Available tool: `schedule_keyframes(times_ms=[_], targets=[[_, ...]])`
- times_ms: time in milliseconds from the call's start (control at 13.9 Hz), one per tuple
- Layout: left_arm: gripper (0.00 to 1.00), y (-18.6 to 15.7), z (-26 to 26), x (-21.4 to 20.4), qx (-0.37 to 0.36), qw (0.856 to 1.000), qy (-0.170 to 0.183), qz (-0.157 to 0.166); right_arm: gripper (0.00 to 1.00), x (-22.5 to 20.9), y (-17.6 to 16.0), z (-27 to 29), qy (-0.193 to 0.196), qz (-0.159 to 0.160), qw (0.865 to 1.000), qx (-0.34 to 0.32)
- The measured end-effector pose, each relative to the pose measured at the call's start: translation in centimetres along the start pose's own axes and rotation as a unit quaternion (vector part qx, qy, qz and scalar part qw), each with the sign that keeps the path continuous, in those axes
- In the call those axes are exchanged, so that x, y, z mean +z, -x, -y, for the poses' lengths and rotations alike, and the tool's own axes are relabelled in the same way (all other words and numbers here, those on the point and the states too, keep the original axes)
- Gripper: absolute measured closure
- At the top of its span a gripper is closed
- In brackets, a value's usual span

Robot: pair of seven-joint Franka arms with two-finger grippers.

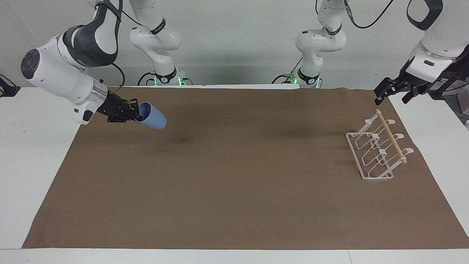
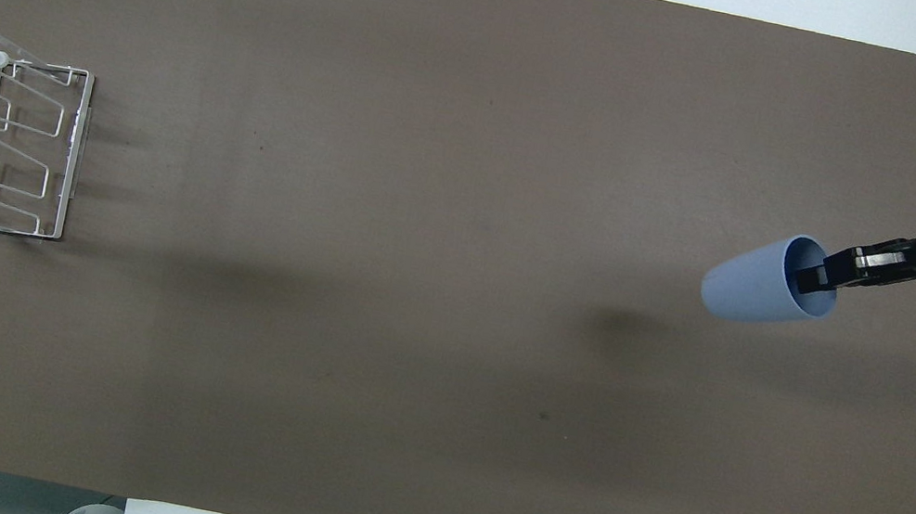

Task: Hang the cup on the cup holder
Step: 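Lift the cup and carry it toward the left gripper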

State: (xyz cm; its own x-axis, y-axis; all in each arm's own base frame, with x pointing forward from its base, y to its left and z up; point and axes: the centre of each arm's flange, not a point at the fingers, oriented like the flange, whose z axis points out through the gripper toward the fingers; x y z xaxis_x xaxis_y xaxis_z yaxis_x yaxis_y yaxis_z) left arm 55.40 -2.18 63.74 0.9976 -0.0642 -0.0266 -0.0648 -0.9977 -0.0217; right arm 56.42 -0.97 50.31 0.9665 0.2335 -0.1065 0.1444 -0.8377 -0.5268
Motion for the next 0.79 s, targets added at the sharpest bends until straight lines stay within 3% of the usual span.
schedule_keyframes(times_ms=[215, 431, 574, 790], targets=[[0.0, 0.0, -0.1, 0.0, 0.0, 1.0, 0.0, 0.0, 0.95, 2.6, -1.8, 6.5, -0.085, 0.005, 0.992, 0.096], [0.0, 0.0, 0.1, 0.0, -0.001, 1.0, 0.0, 0.0, 0.95, 3.9, -2.9, 12.3, -0.189, 0.025, 0.964, 0.188], [0.0, 0.0, 0.1, 0.0, -0.001, 1.0, 0.0, 0.0, 0.95, 4.3, -3.4, 14.3, -0.215, 0.024, 0.951, 0.222], [0.0, 0.1, -1.2, 0.1, -0.012, 1.0, 0.0, 0.001, 0.95, 8.3, -4.6, 19.9, -0.207, 0.012, 0.942, 0.264]])
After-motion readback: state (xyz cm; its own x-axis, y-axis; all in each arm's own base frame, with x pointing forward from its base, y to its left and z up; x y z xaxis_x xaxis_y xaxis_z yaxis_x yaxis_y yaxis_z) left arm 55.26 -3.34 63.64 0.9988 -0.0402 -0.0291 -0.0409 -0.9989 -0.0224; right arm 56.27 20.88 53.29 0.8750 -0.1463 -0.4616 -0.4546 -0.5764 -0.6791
